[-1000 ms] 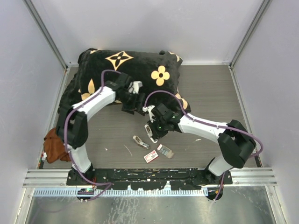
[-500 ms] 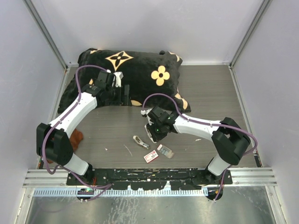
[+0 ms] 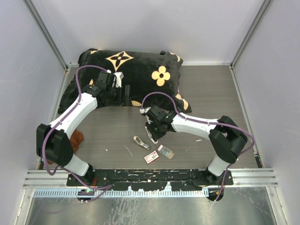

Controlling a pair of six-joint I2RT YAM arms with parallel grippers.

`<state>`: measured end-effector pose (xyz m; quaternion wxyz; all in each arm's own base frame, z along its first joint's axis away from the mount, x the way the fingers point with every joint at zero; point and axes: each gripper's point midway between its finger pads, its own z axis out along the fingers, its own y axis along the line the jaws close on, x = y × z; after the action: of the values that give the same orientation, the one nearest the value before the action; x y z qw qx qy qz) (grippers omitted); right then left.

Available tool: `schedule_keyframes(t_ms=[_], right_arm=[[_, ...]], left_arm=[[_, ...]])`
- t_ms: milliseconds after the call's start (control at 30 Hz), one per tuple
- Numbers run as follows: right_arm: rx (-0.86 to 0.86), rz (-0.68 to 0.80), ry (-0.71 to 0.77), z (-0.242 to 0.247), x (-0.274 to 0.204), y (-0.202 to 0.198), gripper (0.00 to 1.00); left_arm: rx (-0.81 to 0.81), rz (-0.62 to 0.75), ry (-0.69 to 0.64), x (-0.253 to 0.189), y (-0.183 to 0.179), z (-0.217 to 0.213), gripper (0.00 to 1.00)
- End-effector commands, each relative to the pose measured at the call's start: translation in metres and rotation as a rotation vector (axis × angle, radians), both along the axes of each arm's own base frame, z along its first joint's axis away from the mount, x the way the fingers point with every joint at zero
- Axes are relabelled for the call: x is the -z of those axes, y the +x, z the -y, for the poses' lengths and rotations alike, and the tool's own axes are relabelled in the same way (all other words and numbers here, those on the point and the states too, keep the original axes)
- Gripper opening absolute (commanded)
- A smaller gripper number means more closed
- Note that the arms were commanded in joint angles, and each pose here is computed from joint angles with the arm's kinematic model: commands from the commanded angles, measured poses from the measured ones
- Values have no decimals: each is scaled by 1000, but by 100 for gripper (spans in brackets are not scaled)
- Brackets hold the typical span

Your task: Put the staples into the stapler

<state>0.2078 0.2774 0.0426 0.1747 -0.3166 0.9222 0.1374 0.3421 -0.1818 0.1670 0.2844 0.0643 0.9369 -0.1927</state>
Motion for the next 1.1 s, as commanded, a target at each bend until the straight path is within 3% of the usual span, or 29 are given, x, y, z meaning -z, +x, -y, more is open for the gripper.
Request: schedule_keyframes(t_ms=[0,1067], right_arm=[[13,27,14,-8,-10,9,21],[5,1,-5,-11,0,9,23]], left_arm=[[3,88,-30,-22,9,2,84],[10,80,-33,-21,8,4,84]])
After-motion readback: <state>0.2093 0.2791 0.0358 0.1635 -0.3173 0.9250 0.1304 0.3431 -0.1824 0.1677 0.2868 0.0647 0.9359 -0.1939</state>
